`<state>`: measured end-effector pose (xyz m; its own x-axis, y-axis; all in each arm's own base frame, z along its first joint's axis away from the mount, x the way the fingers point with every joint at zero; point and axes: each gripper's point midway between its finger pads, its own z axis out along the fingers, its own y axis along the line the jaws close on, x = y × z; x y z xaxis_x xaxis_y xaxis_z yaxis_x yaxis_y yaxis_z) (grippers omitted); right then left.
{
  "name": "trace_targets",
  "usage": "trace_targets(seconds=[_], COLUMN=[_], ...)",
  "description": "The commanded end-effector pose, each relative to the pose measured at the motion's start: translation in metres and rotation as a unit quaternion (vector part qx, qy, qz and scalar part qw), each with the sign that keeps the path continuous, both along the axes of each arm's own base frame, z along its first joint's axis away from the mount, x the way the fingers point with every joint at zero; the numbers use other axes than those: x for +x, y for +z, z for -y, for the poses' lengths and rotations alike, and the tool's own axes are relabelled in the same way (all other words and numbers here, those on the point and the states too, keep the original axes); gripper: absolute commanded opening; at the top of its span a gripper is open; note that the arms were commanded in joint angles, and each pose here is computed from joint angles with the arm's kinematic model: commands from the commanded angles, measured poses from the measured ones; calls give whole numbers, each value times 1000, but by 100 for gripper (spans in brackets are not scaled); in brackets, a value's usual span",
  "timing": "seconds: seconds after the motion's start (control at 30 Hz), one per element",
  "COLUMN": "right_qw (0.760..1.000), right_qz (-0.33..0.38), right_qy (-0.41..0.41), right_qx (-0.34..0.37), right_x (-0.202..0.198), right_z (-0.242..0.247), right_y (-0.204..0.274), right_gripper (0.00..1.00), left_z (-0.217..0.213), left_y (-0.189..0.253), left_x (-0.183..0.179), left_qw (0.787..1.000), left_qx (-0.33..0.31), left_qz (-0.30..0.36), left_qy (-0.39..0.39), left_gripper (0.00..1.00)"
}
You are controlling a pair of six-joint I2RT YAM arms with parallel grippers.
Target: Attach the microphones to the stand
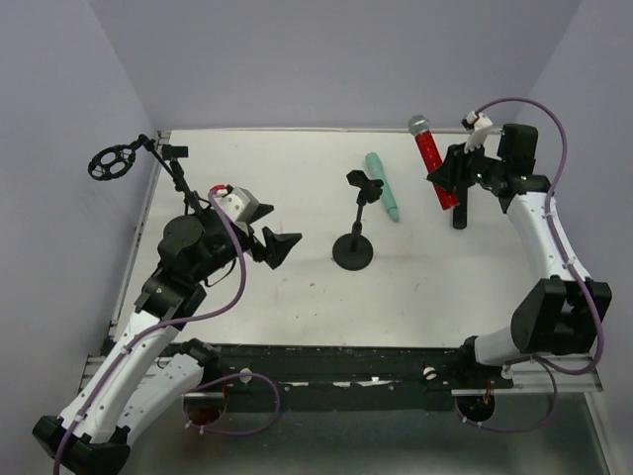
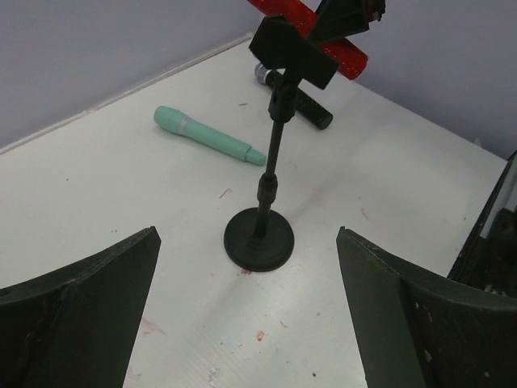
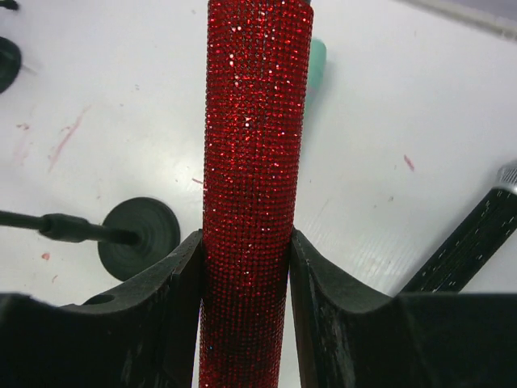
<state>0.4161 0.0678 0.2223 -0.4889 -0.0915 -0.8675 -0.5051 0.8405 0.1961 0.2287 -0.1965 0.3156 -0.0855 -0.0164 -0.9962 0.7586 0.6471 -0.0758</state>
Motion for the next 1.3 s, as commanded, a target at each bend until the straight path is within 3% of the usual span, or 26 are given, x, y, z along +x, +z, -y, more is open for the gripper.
trace_targets(seconds=[0.0,0.17,0.27,0.43,0.57,0.87,1.27], right_qw=[989,960,935,890,844,799,733], right_qz=[92,185,230,287,326,373,445], right_qy=[108,199,260,330,388,416,438], right_qx=[-28,-64,-76,-128,-176,-224,-269], right_x=[-33,-76,-108,-147,-177,-192,-203], right_z=[-20,-35,-46,-52,-54,-56,-65], right_y=[78,157,183,195,183,175,194], right_gripper=[4,4,4,4,5,5,5], left_z=[12,28,38,54,61,106,159], left_y=[57,120,141,166,174,157,150], left_x=[-27,-63,-74,-81,-69,-49,-37], left_qw=[994,974,952,889,861,825,824], left_qx=[-86,-156,-197,-267,-290,-255,-152], left_qz=[30,-12,-89,-240,-302,-423,-479], left_qy=[-66,-165,-216,-286,-287,-276,-262], left_gripper=[98,98,99,98,99,99,97])
